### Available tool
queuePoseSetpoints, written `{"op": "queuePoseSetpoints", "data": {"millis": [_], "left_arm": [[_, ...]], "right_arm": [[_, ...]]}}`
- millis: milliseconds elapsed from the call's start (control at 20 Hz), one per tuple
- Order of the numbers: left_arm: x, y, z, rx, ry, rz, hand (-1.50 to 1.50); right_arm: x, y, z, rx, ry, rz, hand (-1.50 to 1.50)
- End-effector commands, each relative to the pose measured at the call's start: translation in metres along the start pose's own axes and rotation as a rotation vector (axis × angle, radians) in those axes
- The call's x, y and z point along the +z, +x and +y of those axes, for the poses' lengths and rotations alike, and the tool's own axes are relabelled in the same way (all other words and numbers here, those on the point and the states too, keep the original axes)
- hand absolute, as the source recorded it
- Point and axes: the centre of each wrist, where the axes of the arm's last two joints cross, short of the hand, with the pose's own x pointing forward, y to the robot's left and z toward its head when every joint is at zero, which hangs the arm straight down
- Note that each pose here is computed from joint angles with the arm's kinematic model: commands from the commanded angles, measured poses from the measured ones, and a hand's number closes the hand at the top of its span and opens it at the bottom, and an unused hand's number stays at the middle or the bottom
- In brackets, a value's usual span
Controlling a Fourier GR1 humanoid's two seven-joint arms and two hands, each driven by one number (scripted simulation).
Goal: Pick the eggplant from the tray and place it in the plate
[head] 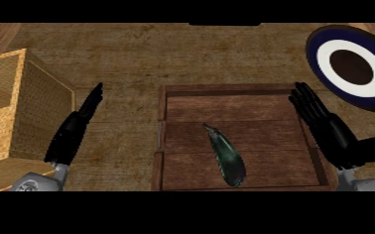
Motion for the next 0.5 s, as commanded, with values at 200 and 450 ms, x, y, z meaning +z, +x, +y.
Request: {"op": "queuePoseSetpoints", "data": {"millis": [200,450], "left_arm": [[-0.024,0.018,0.008,0.122,0.078,-0.004,0.0],[-0.033,0.017,0.014,0.228,0.096,0.078,0.0]], "right_arm": [[-0.066,0.019,0.047,-0.257,0.503,0.002,1.5],[-0.066,-0.019,0.029,-0.181,0.233,-0.044,-1.5]]}}
